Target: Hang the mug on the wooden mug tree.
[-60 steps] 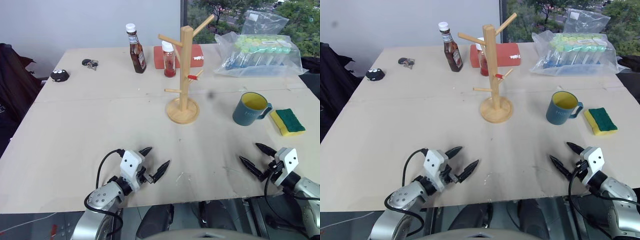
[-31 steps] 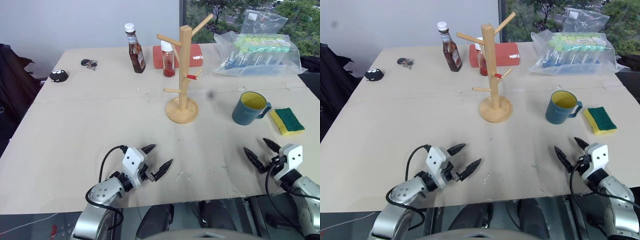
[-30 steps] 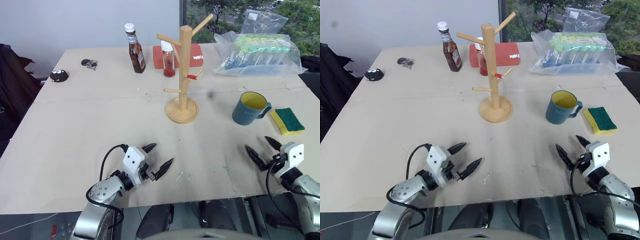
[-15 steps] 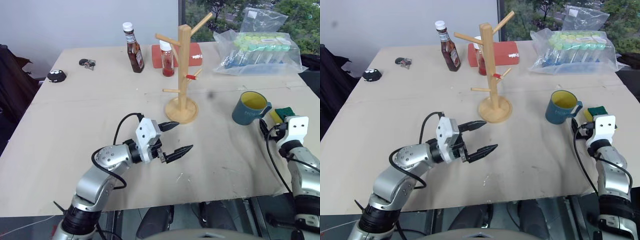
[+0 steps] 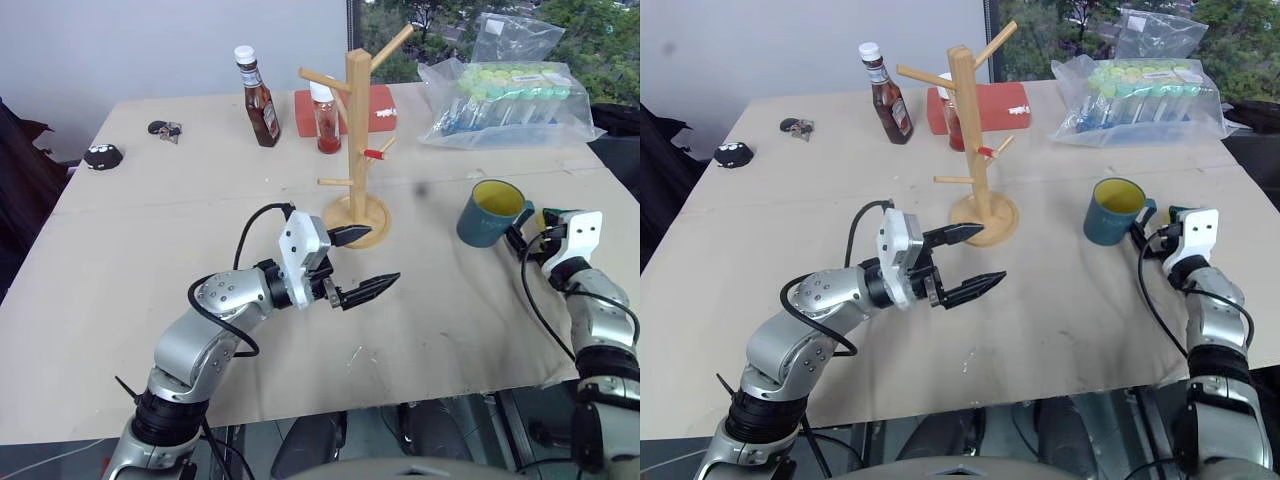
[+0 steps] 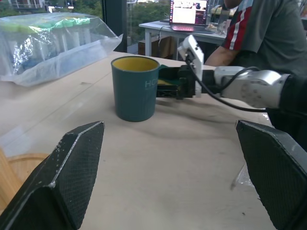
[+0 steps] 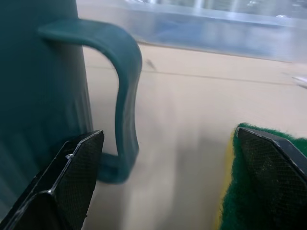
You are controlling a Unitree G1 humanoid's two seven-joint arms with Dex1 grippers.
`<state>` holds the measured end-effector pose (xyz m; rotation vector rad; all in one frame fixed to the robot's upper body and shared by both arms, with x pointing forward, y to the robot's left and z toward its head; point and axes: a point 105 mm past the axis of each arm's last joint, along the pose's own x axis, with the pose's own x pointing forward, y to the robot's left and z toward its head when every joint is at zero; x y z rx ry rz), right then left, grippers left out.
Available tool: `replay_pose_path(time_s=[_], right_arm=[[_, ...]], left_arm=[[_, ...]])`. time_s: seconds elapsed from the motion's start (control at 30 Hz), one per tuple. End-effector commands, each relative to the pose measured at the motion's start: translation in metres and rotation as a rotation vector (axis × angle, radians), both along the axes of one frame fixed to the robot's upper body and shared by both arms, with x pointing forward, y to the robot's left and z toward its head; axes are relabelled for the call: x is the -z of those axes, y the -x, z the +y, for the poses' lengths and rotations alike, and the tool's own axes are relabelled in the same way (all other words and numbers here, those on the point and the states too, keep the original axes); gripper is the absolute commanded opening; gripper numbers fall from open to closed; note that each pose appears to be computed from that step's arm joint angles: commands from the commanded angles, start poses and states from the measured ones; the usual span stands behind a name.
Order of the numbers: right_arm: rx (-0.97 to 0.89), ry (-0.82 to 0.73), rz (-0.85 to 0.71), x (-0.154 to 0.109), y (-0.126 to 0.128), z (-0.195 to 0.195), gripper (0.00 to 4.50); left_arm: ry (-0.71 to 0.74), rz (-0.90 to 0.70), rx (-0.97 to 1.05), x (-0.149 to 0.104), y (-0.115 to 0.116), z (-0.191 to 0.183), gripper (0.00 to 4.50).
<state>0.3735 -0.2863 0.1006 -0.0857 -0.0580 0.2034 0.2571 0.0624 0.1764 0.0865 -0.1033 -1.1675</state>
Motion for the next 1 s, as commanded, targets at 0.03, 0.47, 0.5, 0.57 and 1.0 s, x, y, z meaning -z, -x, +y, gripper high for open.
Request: replay_pose_path(time_s=[0.03,0.47,0.5,0.57,1.0], right_arm=[[-0.062,0.006,-0.033,-0.012,-0.005,0.000,4.23],[-0.135,0.026,-0.068,-0.031,-0.012,0.002,0.12],[-0.145,0.030,-0.079,-0.035,-0.011,0.003,0.12],[-0.194,0.062,-0.093,-0.045,-0.007,0.010,0.12],[-0.650,0.378,0.028,-0.126,0.056,0.108,0.12]], left_arm=[[0.017,-0.042,-0.005,-0.012,-0.001,0.004,4.50],[0.033,-0.092,-0.054,-0.018,-0.003,0.005,4.50],[0.040,-0.096,-0.057,-0.019,-0.003,0.005,4.50],[0.069,-0.100,-0.080,-0.021,-0.005,0.007,4.50],[0.379,-0.117,-0.225,-0.017,0.005,0.036,4.50]])
